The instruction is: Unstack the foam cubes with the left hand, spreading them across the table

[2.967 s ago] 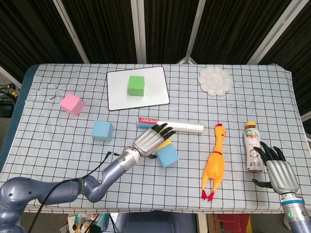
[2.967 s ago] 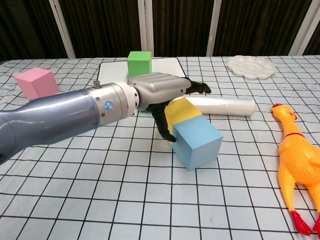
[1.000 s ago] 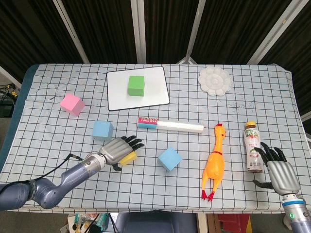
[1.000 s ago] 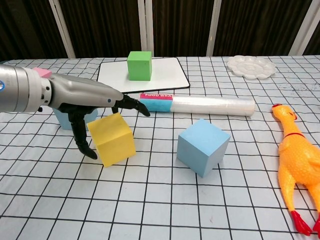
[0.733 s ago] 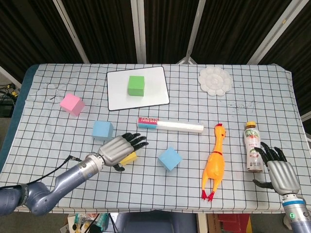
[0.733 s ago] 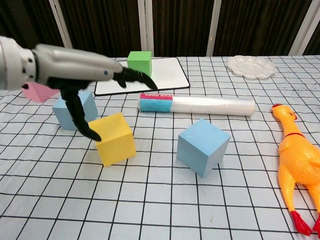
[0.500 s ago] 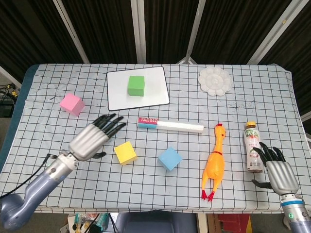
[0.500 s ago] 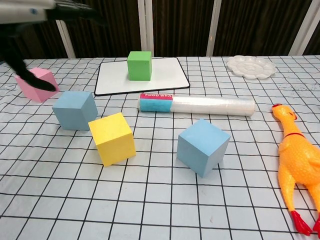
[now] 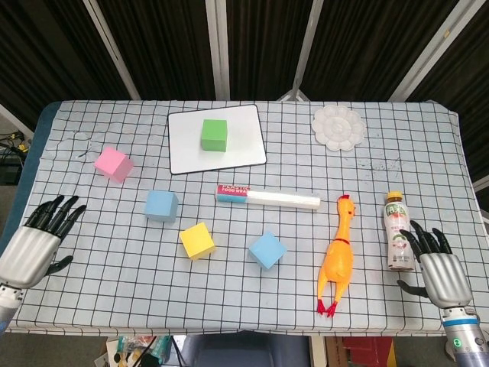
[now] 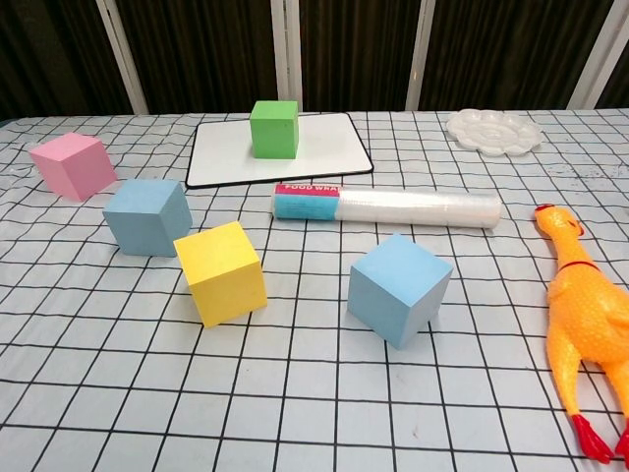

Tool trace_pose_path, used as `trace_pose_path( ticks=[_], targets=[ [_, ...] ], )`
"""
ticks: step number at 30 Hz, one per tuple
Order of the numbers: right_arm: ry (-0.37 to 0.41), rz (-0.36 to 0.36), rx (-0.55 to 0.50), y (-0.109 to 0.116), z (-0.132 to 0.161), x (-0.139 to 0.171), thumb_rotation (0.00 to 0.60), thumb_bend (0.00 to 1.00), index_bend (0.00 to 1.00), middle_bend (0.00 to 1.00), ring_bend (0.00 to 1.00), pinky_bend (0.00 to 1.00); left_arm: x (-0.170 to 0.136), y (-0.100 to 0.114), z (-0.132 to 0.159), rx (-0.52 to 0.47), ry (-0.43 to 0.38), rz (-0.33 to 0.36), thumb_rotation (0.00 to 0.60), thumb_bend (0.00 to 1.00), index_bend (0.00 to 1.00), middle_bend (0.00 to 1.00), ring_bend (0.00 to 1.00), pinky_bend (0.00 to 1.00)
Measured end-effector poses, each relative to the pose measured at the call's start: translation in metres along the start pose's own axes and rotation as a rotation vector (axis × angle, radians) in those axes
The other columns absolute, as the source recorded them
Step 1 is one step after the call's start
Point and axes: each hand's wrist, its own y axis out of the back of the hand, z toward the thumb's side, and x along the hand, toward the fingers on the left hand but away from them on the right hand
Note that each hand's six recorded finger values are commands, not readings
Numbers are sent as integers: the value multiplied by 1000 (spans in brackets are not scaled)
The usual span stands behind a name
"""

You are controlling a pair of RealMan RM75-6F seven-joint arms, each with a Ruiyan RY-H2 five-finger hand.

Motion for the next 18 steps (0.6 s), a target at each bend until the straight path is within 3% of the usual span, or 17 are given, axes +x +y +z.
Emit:
trace_pose_path(
  ticks=[5,8,18],
  targets=[
    [4,-38,5,4,0,1,600,24,157,36,152,69,-33,-10,-7,-48,56,53,600,0,82,12,0,131],
    [4,-63,10,6,0,1,600,23,157,36,152,69,-47,-21,-2,-75,68,49,600,0,80,11,0,131],
    [22,-159,14,15,2,3,600,23,157,36,152,69,-49,-23,-3,-58,116,68,600,0,78,12,0,131]
  ],
)
